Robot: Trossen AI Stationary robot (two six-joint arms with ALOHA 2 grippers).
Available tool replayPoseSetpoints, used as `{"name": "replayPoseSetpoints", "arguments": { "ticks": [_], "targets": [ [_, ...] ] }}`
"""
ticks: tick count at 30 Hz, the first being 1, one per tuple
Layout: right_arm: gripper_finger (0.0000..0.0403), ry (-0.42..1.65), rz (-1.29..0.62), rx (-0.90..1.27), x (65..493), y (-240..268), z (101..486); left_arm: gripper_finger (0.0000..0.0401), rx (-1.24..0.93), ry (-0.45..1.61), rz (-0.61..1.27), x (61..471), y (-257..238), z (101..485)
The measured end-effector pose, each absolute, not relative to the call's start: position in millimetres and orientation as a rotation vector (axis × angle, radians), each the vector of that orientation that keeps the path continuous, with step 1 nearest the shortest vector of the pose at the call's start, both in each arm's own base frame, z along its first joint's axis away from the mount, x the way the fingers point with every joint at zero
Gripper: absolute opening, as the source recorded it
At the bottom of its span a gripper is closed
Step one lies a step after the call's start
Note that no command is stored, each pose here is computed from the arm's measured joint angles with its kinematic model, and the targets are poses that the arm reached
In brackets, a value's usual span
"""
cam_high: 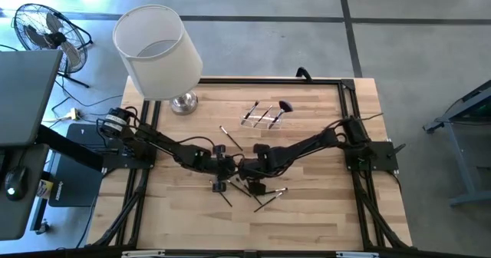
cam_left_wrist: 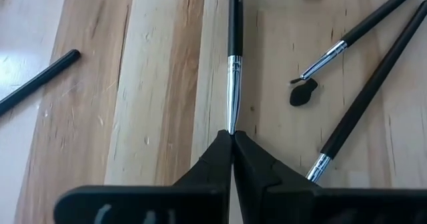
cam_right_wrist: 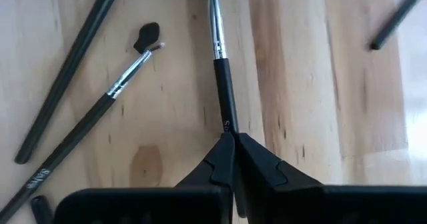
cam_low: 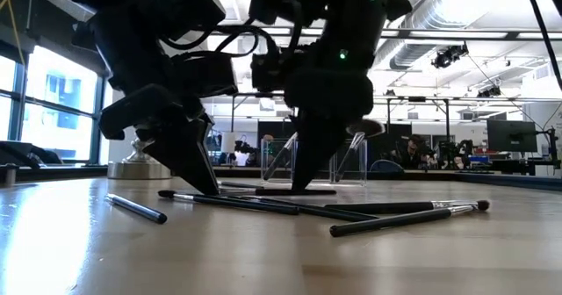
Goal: Put items in baskets/containers
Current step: Put the eyeshadow brush into the transparent organizer
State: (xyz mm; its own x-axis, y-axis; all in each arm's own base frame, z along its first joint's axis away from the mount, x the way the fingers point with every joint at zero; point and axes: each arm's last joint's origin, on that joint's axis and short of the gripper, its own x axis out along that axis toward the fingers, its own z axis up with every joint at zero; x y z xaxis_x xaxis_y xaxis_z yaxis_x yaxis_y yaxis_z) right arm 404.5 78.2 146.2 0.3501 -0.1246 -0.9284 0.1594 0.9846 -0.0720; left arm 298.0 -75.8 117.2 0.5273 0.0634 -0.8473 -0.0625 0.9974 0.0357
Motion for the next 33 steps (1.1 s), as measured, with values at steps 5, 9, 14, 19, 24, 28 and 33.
{"name": "replayPoseSetpoints", "arguments": {
  "ticks": [5, 9, 14, 19, 24, 28, 33],
  "targets": [
    [0.0028, 1.186, -0.245, 0.045, 398.1, 75.8, 162.1, 0.0001, -0.002, 1.021, 0.091, 304.6, -77.4, 128.3],
    [0.0057, 1.206, -0.258, 0.032, 390.7, 74.0, 173.6, 0.0000, -0.014, 1.071, 0.126, 310.0, -78.5, 139.9],
    [0.0097, 1.249, -0.252, -0.005, 378.3, 80.9, 185.7, 0.0000, -0.067, 1.128, 0.154, 317.3, -77.6, 157.4],
    [0.0104, 1.296, -0.385, -0.136, 353.1, 93.9, 201.0, 0.0000, -0.098, 1.136, 0.169, 325.3, -75.3, 173.3],
    [0.0075, 1.222, -0.454, -0.158, 324.6, 110.8, 218.4, 0.0000, -0.175, 1.162, 0.145, 328.8, -74.4, 180.3],
    [0.0037, 1.118, -0.468, -0.100, 301.5, 117.2, 218.4, 0.0000, -0.295, 1.167, 0.123, 332.0, -70.1, 184.4],
    [0.0005, 1.066, -0.451, 0.044, 272.3, 115.3, 207.0, 0.0000, -0.431, 1.147, 0.089, 340.3, -64.8, 194.5]
  ]
}}
